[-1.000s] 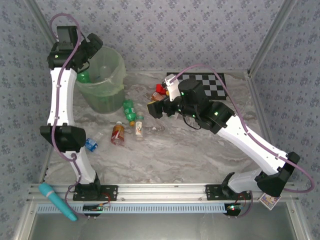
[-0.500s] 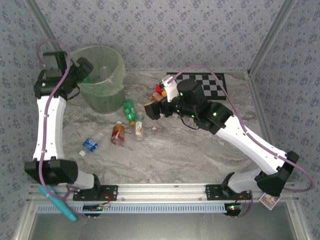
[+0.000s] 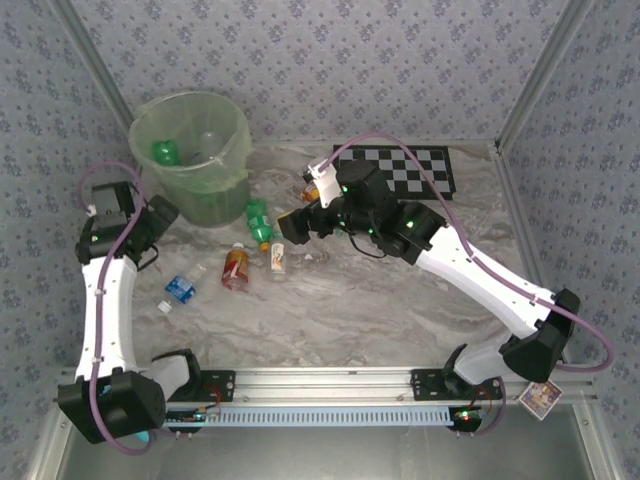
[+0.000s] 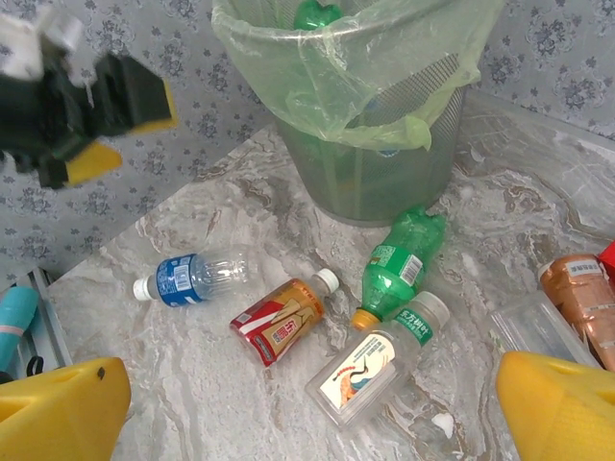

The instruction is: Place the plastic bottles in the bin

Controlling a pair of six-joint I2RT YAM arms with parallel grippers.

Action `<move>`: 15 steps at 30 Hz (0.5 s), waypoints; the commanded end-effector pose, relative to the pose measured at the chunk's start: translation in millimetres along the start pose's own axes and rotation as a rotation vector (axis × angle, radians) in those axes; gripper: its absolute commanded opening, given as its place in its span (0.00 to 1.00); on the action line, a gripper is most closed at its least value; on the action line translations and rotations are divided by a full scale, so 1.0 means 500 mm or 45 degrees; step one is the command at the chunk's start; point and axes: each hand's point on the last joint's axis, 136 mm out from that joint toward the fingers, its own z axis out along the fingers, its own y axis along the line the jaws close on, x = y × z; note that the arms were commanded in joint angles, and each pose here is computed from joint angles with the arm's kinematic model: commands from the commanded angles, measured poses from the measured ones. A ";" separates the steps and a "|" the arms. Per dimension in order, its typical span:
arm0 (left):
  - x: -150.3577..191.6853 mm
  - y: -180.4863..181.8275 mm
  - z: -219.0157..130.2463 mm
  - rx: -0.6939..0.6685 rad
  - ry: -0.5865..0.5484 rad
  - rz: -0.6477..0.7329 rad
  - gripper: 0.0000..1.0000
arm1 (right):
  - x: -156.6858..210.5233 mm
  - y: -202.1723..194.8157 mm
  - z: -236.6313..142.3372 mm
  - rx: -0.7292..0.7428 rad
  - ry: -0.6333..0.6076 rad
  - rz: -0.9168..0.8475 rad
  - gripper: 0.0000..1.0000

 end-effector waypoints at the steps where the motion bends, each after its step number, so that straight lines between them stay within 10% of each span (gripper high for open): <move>1: 0.012 0.037 0.043 -0.039 0.016 -0.059 1.00 | -0.038 0.020 -0.017 -0.032 -0.060 -0.017 1.00; 15: 0.101 0.158 0.177 -0.189 0.273 -0.203 1.00 | -0.022 0.008 -0.044 0.035 -0.065 -0.013 1.00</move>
